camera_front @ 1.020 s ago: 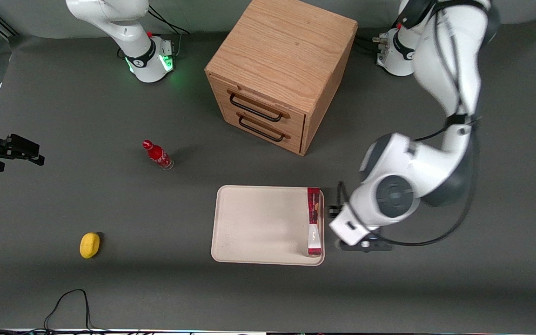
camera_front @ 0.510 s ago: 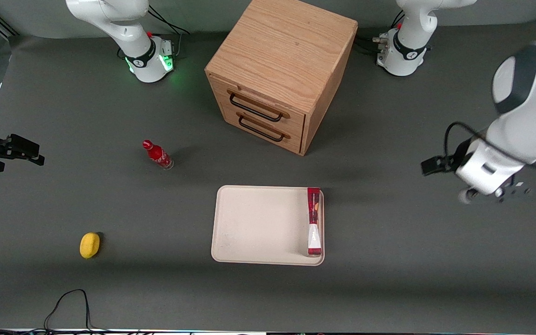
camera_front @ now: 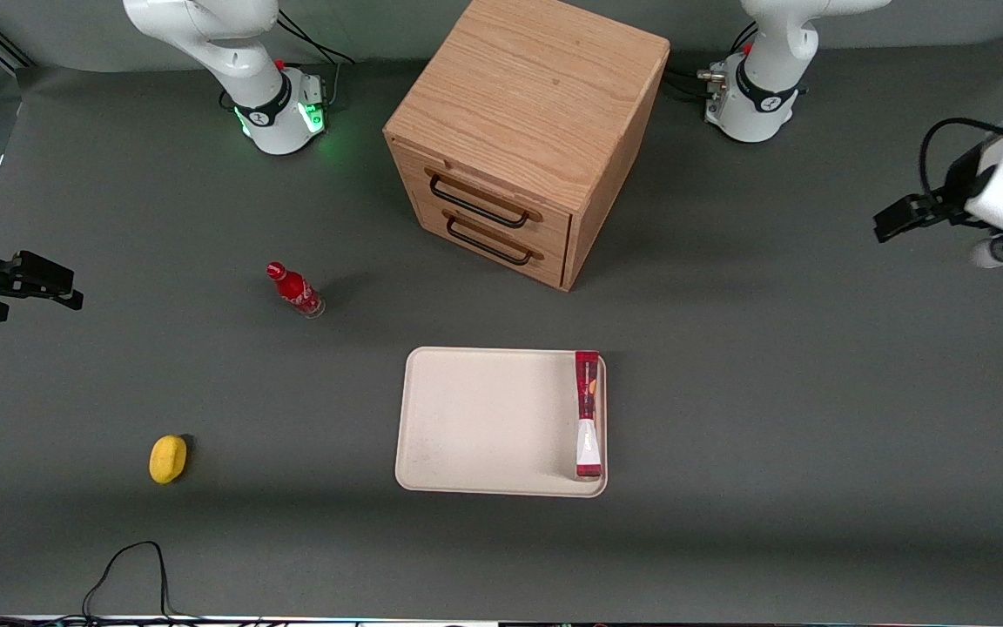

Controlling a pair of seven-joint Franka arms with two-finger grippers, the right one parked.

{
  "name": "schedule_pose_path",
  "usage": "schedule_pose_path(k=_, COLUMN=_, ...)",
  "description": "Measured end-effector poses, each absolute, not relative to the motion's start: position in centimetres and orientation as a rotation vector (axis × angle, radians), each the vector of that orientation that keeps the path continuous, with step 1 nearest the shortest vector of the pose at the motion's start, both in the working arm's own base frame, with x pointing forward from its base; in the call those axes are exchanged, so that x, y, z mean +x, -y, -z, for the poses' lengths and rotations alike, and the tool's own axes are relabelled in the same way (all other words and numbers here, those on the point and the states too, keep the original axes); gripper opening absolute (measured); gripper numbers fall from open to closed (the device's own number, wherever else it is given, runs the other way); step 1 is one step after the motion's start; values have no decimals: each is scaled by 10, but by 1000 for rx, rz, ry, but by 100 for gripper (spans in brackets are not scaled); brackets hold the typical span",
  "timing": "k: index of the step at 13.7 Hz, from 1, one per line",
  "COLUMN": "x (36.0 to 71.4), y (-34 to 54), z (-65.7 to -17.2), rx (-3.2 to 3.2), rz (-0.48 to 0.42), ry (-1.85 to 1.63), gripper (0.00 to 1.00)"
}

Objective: Place red cookie box on tray

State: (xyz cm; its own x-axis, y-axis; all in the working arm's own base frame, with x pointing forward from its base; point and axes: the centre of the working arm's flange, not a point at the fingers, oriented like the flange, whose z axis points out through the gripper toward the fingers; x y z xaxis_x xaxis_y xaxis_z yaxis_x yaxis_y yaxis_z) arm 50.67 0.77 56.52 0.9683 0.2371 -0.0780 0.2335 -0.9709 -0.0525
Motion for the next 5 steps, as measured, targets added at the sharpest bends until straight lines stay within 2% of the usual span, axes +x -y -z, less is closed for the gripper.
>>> schedule_pose_path(k=5, x=515, y=-18, z=-580, rx=-3087, rz=-94, ry=248, gripper=100)
